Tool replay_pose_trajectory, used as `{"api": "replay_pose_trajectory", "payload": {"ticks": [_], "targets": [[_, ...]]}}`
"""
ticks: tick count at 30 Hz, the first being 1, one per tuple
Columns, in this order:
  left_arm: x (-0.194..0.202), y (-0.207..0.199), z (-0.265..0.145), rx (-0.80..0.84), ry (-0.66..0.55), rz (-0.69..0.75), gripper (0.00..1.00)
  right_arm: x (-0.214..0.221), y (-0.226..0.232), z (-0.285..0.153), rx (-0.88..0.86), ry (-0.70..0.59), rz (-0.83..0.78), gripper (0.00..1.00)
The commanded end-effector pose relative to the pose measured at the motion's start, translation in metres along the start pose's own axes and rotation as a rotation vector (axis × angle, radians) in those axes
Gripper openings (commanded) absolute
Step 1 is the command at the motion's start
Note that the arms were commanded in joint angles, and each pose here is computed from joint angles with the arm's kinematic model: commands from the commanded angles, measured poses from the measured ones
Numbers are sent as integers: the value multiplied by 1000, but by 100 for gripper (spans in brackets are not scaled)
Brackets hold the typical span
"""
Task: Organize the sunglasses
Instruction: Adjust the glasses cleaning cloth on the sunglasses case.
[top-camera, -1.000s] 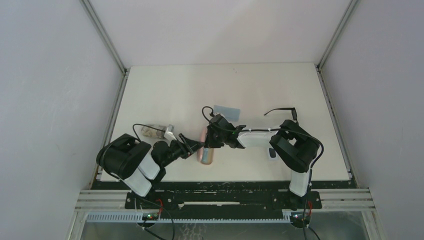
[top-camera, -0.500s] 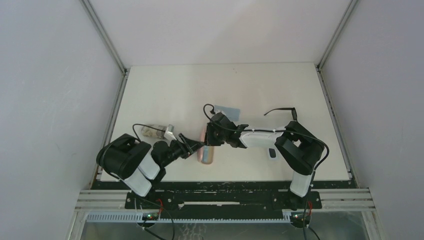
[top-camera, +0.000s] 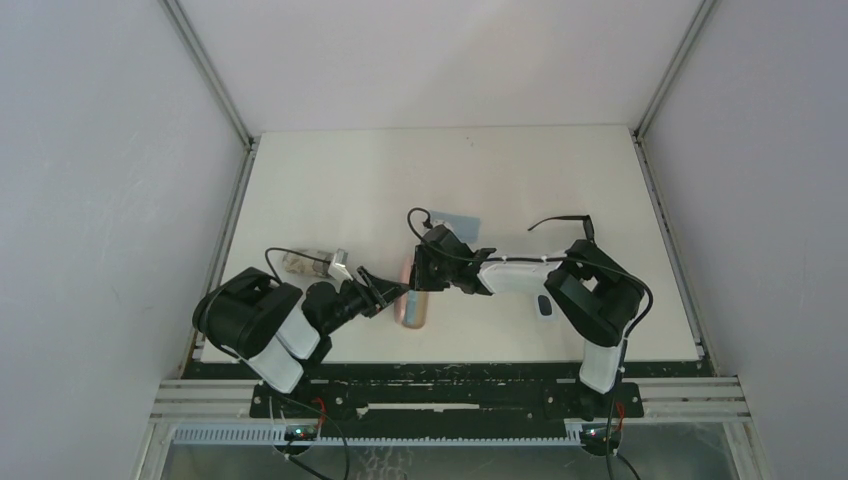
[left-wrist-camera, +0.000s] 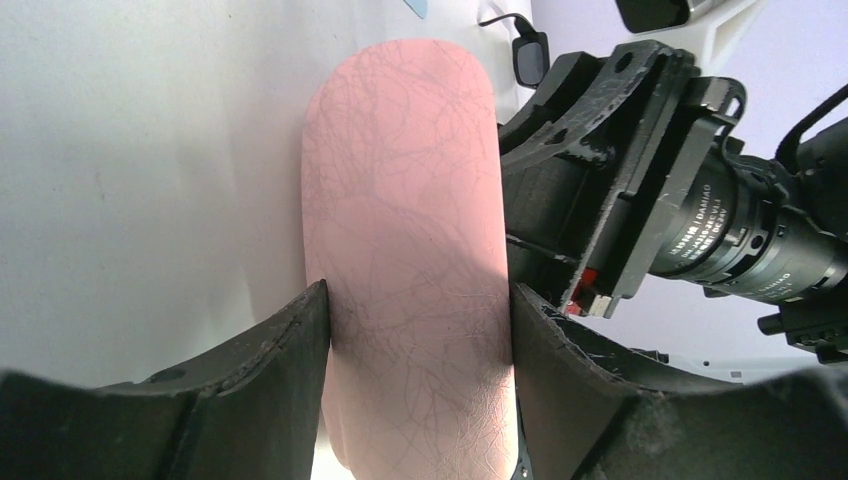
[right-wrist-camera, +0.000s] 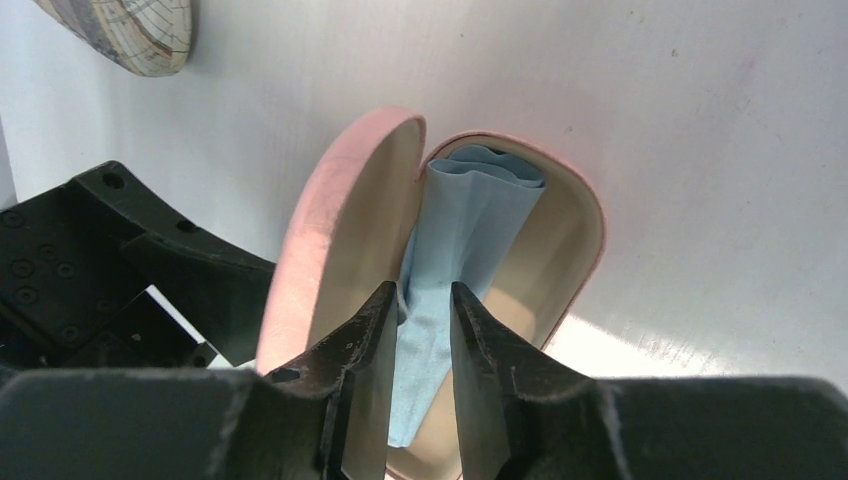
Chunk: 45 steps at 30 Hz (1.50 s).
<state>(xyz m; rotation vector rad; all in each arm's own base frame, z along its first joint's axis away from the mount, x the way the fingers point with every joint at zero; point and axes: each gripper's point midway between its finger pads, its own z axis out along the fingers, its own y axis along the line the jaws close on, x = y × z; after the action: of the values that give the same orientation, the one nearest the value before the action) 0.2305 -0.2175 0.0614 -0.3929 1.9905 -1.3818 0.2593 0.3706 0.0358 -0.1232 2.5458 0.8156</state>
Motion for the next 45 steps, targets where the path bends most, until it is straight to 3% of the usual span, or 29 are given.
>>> {"api": "replay_pose_trajectory", "payload": {"ticks": [1,8,22,45], "targets": [[-8,-24,3,94,-21,25,30,-16,9,6,-24,-32,-8,26],[-8,-24,3,94,-20,24,28,-13,7,11,-20,-18,-6,23],[-7,-22,3,88,-17,21,26,-20,9,3,-15,-41,-14,0],[-8,-22,3,86,-21,18,23,-18,-15,-16,96,-64,-27,0]]}}
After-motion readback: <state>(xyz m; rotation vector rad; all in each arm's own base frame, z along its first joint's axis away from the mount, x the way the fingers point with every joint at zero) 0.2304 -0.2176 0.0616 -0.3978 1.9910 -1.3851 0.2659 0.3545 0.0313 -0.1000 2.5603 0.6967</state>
